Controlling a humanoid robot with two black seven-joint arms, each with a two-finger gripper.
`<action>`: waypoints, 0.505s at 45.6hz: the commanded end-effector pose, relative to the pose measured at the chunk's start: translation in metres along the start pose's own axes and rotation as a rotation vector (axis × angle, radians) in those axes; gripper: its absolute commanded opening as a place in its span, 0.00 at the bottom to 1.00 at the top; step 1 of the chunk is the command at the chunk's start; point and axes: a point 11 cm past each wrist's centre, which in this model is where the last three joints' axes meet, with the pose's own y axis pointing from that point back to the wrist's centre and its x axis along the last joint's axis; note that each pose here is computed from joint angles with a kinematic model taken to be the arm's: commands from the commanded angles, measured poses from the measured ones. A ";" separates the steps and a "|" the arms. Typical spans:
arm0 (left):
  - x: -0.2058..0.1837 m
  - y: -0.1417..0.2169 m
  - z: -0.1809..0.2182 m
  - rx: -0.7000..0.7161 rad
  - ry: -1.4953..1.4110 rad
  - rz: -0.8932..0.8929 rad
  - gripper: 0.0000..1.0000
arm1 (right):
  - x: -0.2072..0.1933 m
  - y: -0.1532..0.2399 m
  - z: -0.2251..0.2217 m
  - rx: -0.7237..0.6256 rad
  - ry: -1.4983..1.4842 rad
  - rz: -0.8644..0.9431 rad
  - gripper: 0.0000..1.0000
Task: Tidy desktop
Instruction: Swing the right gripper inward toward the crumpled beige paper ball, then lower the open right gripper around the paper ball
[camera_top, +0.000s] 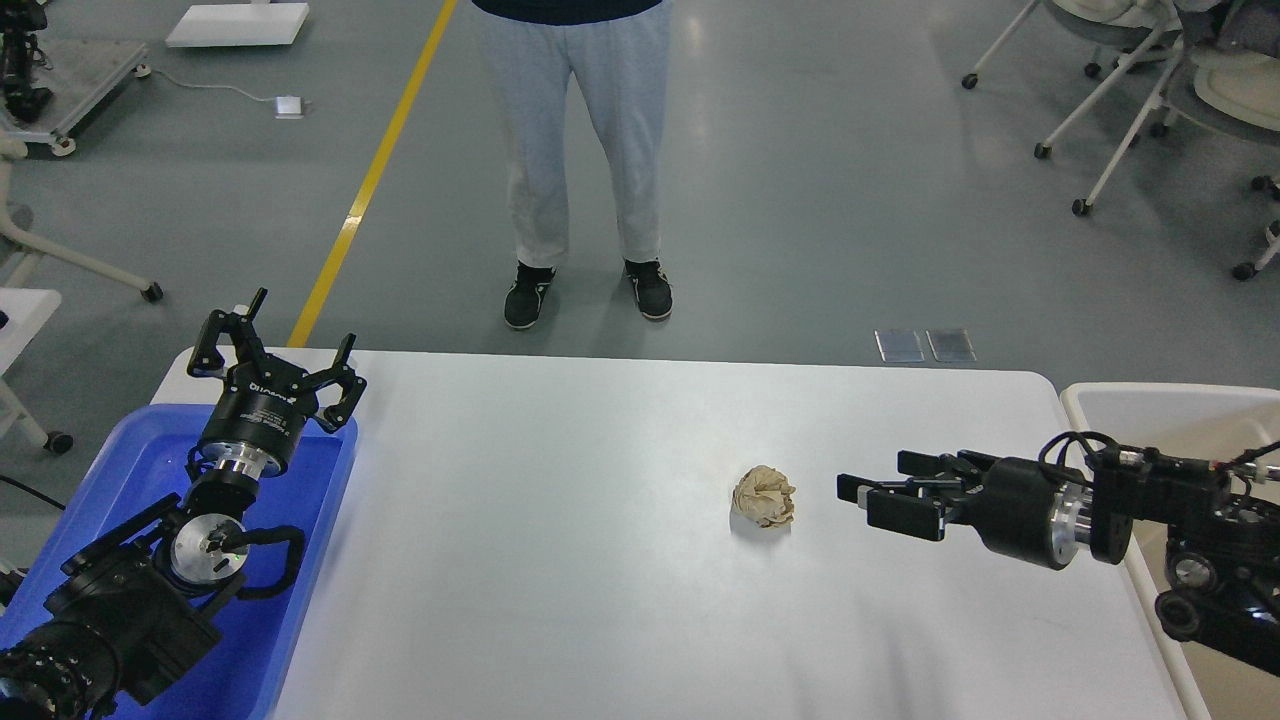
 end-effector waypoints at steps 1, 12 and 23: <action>0.000 0.000 0.000 0.000 -0.001 0.000 1.00 | -0.015 -0.029 0.000 0.045 0.197 -0.003 0.99; 0.000 0.000 0.000 0.001 0.000 -0.001 1.00 | -0.028 -0.057 0.003 0.050 0.238 0.025 0.99; 0.000 0.000 0.000 0.000 -0.001 0.000 1.00 | -0.047 -0.083 0.005 0.047 0.265 0.031 0.99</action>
